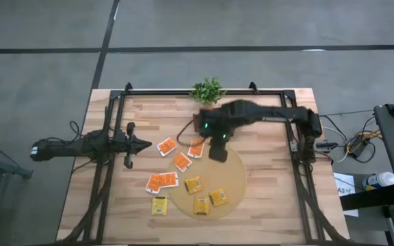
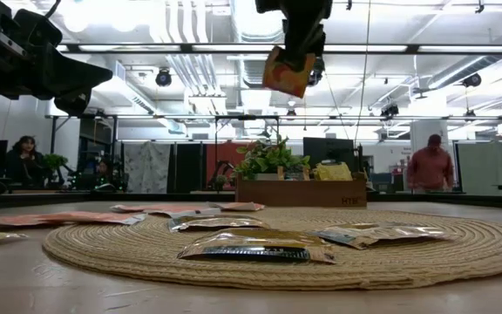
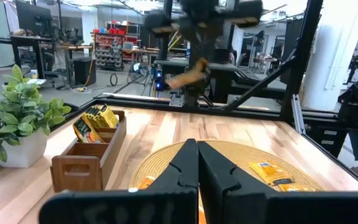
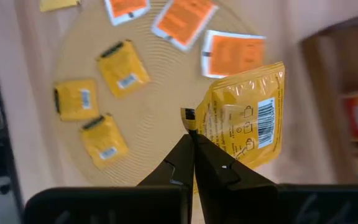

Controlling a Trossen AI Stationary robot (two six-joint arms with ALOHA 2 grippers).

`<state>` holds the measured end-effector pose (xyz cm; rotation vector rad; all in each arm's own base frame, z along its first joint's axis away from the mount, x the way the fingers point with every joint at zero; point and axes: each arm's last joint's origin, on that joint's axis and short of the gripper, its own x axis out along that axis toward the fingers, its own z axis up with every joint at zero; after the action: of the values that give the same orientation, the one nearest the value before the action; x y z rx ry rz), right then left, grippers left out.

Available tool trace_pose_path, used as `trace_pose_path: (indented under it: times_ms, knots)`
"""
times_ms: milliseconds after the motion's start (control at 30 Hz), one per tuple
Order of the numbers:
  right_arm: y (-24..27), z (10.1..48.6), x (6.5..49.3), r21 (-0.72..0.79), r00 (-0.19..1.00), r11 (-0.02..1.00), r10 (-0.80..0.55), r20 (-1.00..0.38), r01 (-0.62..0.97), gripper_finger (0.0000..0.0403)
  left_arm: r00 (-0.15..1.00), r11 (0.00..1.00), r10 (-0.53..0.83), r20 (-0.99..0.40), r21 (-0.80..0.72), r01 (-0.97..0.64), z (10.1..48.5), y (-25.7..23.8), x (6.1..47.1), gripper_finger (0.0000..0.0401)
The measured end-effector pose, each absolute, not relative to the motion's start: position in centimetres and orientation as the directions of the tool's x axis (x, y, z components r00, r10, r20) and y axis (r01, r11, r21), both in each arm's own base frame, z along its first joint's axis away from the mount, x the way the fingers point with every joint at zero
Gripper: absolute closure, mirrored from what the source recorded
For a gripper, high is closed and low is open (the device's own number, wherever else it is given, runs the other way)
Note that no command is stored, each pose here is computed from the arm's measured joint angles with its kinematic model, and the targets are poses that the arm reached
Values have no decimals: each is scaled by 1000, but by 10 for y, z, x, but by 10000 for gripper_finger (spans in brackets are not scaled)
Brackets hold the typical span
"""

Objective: Pick & Place Tea
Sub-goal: Put the orange tea bag into the middle section of the wooden organizer

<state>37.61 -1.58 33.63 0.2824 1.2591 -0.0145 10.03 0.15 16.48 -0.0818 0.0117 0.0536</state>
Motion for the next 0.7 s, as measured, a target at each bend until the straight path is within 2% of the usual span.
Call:
trace_pose_path:
  times_ms: [267,700]
  knots:
    - [-79,353,357,153,288,985,122,-950,85,395,999,995,52,-14,-81,-53,165,1,100,401]
    - [-154,348,326,269,345,952,304,-888,-146,395,999,995,52,-14,-81,-53,165,1,100,401]
